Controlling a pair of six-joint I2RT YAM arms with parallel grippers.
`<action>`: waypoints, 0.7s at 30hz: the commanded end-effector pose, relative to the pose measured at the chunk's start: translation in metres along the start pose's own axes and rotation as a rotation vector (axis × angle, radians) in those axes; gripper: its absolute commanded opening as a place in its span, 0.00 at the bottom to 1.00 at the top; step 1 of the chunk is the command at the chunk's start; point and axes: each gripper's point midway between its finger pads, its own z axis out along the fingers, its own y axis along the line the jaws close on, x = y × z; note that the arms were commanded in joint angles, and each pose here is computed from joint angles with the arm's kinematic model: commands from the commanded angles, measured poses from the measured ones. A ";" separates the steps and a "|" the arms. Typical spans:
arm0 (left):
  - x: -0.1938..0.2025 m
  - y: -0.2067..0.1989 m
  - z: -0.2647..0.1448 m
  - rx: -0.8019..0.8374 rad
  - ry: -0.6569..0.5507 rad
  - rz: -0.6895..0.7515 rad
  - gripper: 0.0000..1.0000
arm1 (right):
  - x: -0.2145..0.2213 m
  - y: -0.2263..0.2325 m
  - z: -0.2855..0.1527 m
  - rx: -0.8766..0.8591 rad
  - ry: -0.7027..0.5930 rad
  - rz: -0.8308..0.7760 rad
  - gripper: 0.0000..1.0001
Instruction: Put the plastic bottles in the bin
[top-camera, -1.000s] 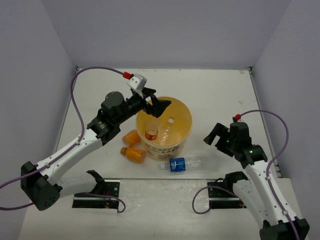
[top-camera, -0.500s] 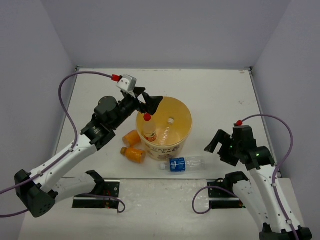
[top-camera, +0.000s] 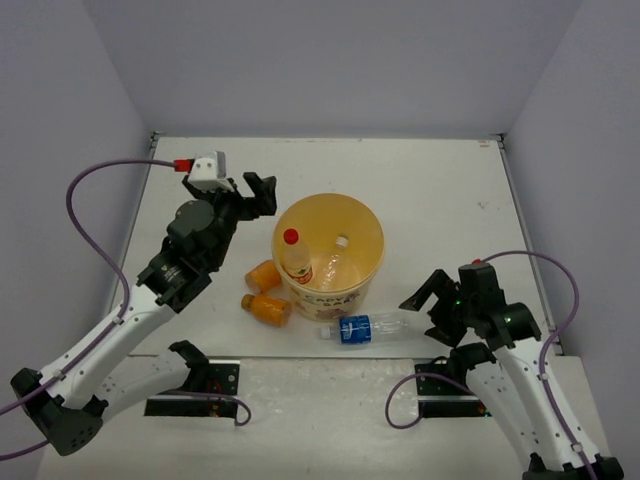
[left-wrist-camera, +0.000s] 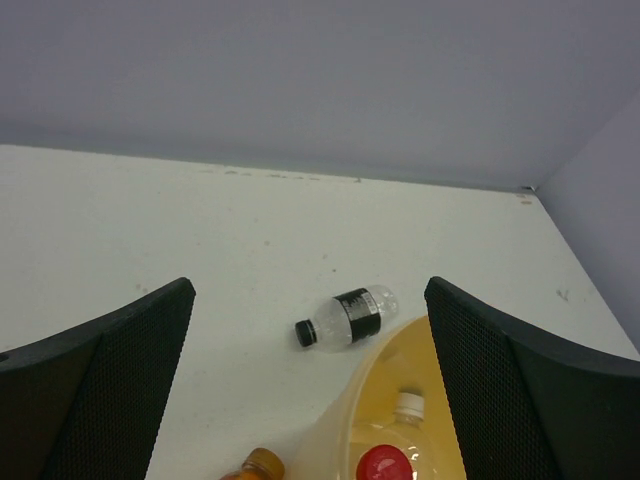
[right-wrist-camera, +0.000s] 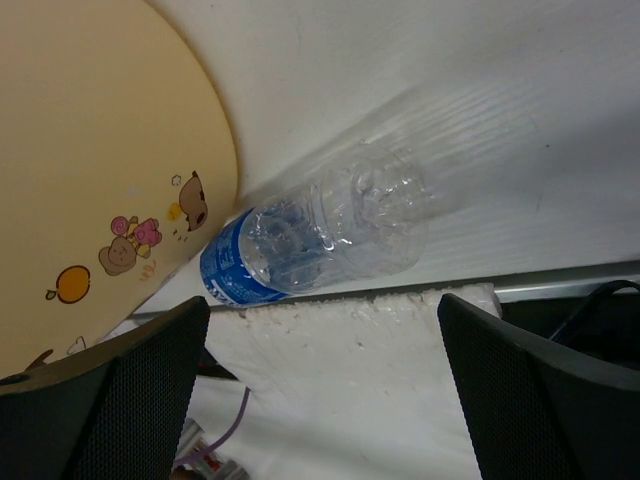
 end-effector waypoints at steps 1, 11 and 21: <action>0.012 0.049 0.002 -0.199 0.023 -0.033 1.00 | 0.001 0.007 0.010 0.009 0.001 0.075 0.99; 0.025 0.093 -0.006 -0.320 0.024 -0.048 1.00 | 0.013 0.015 0.034 0.088 0.035 0.064 0.99; 0.032 0.096 -0.003 -0.331 0.038 -0.042 1.00 | 0.013 0.002 0.059 0.139 0.020 0.152 0.99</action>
